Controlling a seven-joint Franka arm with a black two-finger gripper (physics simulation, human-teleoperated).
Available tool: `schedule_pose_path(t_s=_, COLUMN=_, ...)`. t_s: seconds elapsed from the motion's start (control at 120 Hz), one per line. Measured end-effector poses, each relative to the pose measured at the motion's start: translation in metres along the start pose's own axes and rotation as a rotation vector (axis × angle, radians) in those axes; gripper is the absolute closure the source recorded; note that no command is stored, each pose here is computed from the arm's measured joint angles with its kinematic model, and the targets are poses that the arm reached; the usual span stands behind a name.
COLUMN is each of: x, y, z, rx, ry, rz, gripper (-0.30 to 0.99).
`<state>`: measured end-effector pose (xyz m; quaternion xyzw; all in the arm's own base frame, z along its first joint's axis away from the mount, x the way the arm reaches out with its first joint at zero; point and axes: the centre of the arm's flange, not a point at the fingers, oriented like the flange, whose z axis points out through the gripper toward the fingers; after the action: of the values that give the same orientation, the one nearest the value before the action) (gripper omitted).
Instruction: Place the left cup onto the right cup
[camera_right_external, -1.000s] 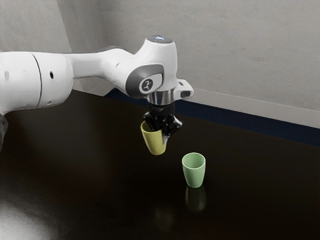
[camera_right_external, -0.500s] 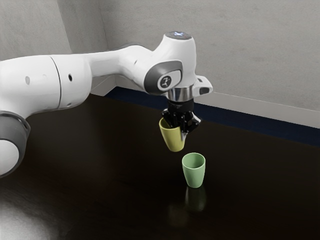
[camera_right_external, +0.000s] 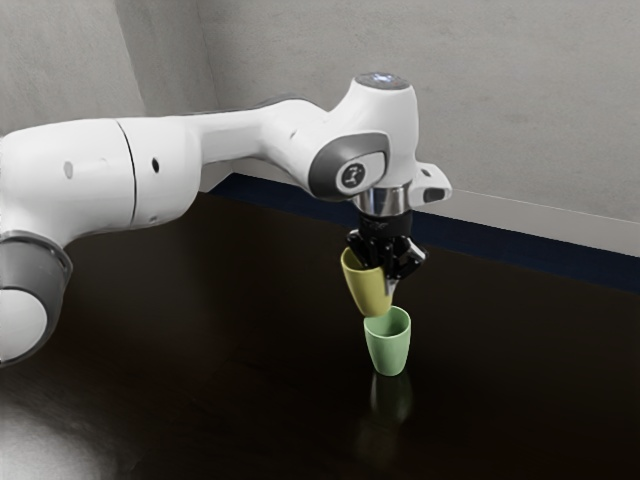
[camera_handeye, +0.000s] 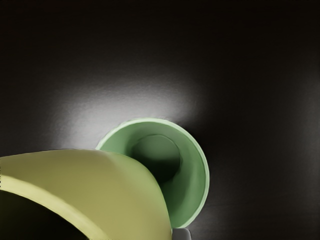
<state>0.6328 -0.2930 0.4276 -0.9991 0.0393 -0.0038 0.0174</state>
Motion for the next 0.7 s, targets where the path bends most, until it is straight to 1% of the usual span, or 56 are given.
schedule_pose_path(t_s=0.333, x=0.013, y=0.003, z=0.01, rx=0.0, ry=-0.009, rz=-0.003, gripper=0.78)
schedule_pose_path(t_s=0.7, x=0.012, y=0.01, z=0.012, rx=-0.004, ry=-0.019, rz=0.007, gripper=0.78)
